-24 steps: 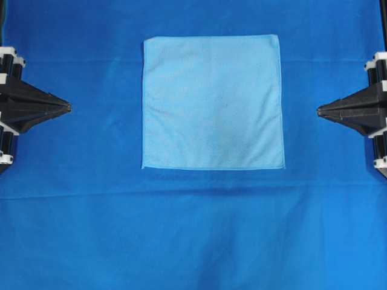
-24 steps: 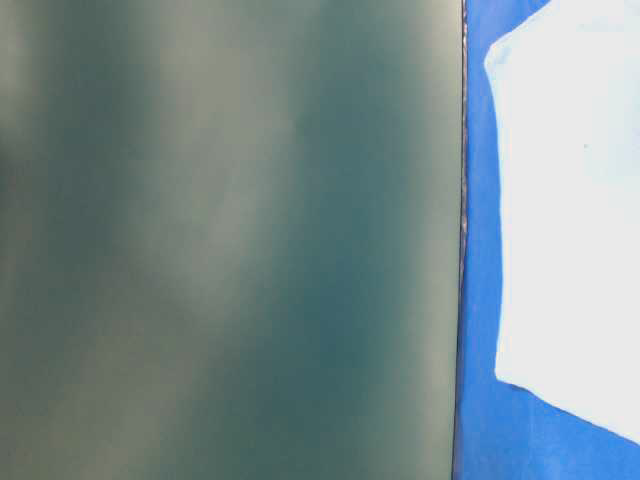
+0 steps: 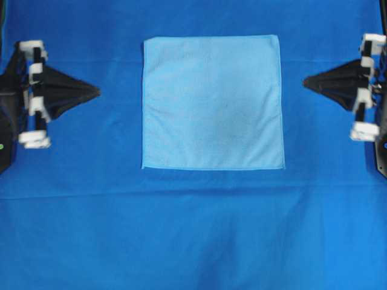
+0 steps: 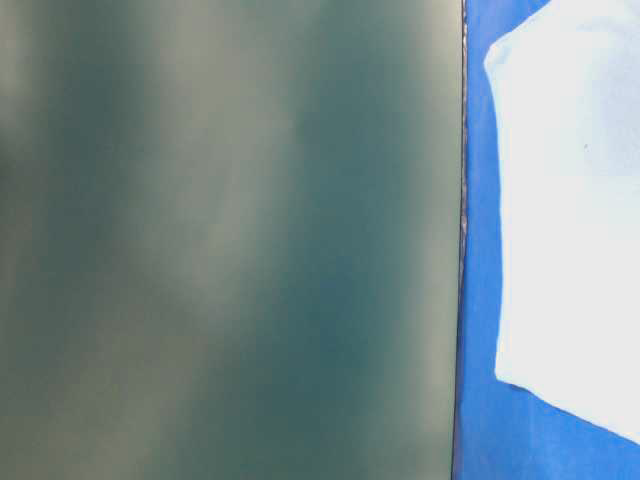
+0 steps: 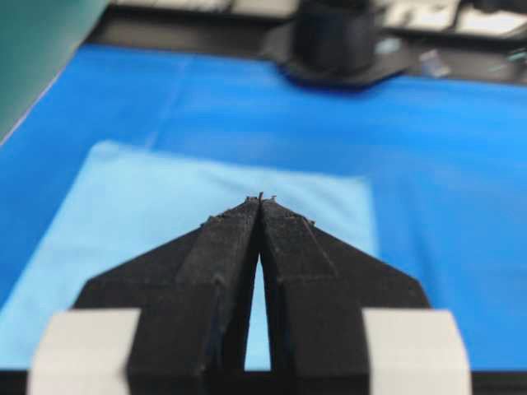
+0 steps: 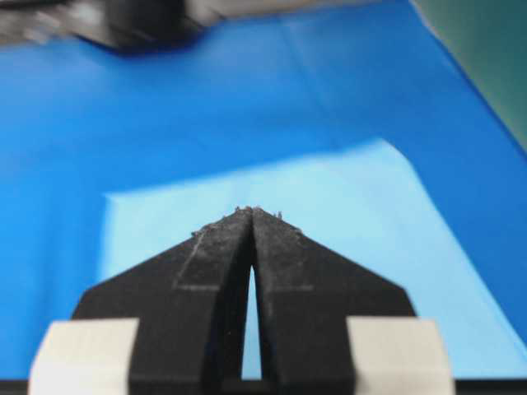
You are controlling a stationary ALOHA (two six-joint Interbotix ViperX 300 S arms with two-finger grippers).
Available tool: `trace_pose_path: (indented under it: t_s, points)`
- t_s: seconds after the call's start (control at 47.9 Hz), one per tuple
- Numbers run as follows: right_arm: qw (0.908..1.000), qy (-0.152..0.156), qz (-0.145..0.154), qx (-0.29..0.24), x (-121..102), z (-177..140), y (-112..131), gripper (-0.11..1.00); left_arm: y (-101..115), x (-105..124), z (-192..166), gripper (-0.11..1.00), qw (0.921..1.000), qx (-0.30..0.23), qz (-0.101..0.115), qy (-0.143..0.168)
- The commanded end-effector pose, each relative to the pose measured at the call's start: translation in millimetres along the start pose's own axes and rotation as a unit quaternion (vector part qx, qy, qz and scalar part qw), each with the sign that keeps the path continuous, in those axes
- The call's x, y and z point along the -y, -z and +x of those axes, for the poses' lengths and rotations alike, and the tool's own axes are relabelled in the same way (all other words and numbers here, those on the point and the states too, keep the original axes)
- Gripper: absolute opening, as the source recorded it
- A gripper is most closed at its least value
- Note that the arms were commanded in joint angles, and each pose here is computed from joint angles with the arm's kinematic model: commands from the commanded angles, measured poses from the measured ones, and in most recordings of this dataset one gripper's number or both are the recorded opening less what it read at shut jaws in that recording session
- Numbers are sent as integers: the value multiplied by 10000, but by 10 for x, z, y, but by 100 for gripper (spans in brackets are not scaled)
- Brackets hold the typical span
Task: Fold the light blue towel.
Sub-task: 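Move both grippers to the towel's two far corners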
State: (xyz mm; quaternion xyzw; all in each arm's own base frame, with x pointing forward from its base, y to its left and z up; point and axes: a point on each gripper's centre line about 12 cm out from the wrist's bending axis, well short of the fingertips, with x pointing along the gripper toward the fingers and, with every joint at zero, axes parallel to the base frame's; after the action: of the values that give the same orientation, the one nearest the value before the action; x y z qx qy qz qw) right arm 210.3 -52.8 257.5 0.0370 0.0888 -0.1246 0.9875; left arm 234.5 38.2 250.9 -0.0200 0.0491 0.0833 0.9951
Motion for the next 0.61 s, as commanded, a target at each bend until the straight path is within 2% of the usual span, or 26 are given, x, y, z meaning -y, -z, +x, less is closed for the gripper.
trace_pose_path:
  t_s: [0.0,0.167,0.188,0.23,0.355,0.397,0.439,0.501,0.585]
  points:
    - [9994,321,85,-59,143,82,-57,0,-17,-140,155,0,9995,-83,-51,-284]
    - [9921,967,224,-762,477,266,164,1,124,-409,411,2,9958,-511,-129,-744]
    - [9909,1032,227,-837,516,289,192,3,136,-446,449,5,9951,-554,-148,-801]
    - [9875,1181,246,-1015,612,350,255,12,191,-536,532,14,9931,-695,-174,-929]
    - [9788,1489,257,-1380,848,502,367,51,355,-796,736,51,9861,-1037,-274,-1270]
    - [9762,1562,231,-1484,921,554,394,60,423,-877,790,63,9833,-1153,-317,-1371]
    - [9725,1644,195,-1638,1014,619,447,63,493,-950,849,74,9807,-1270,-345,-1449]
    - [9681,1703,157,-1832,1108,701,523,59,589,-1047,920,84,9771,-1414,-352,-1549]
    - [9616,1757,151,-2105,1223,815,650,57,758,-1182,1012,84,9710,-1662,-374,-1676]
